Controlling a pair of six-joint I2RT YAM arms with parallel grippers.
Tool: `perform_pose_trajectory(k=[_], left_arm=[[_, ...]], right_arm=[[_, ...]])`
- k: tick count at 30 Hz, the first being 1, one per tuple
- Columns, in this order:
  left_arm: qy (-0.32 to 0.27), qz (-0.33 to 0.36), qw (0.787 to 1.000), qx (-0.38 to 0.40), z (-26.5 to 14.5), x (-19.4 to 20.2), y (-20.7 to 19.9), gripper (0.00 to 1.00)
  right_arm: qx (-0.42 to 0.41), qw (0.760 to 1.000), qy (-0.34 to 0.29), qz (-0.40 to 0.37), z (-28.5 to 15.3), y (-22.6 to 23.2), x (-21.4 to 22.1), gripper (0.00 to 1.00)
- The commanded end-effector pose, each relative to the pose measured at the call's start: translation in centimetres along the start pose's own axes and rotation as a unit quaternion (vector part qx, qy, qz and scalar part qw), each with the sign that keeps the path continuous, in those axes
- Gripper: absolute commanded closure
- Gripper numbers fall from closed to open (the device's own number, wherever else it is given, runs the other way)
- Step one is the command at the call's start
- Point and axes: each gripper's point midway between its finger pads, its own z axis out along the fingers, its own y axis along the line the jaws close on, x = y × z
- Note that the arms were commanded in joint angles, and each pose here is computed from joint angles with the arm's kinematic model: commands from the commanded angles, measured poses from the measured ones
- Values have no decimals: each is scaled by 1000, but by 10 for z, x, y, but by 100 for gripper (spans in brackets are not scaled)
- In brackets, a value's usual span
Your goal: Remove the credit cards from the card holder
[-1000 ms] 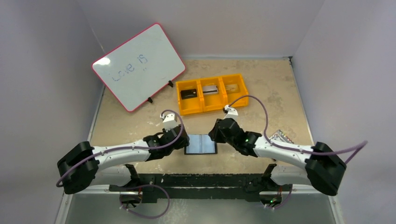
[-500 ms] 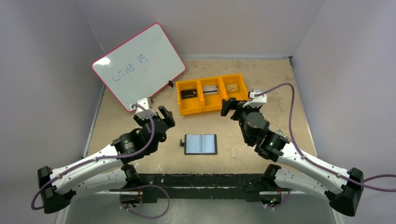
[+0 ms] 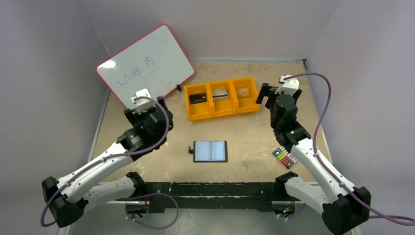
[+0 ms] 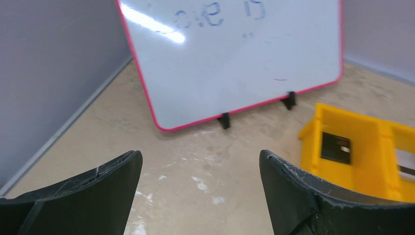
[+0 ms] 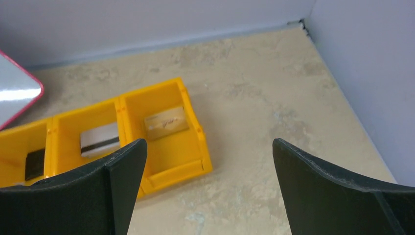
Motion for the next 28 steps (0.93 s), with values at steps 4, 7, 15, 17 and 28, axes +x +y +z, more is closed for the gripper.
perform_pose_trajectory(k=[4, 7, 15, 17, 28], left_arm=[[35, -62, 996, -49, 38, -26, 41, 10], [32, -82, 995, -52, 35, -30, 45, 9], [45, -87, 988, -120, 25, -25, 73, 9], [44, -92, 988, -119, 23, -27, 76, 9], [31, -107, 988, -110, 22, -36, 75, 9]], right_arm=[[-75, 994, 4, 78, -18, 16, -6, 0], [-78, 994, 14, 76, -20, 13, -1, 0], [-75, 994, 29, 68, -18, 15, -10, 0], [-83, 994, 24, 73, -18, 18, -14, 0], [-94, 992, 36, 80, -19, 24, -15, 0]])
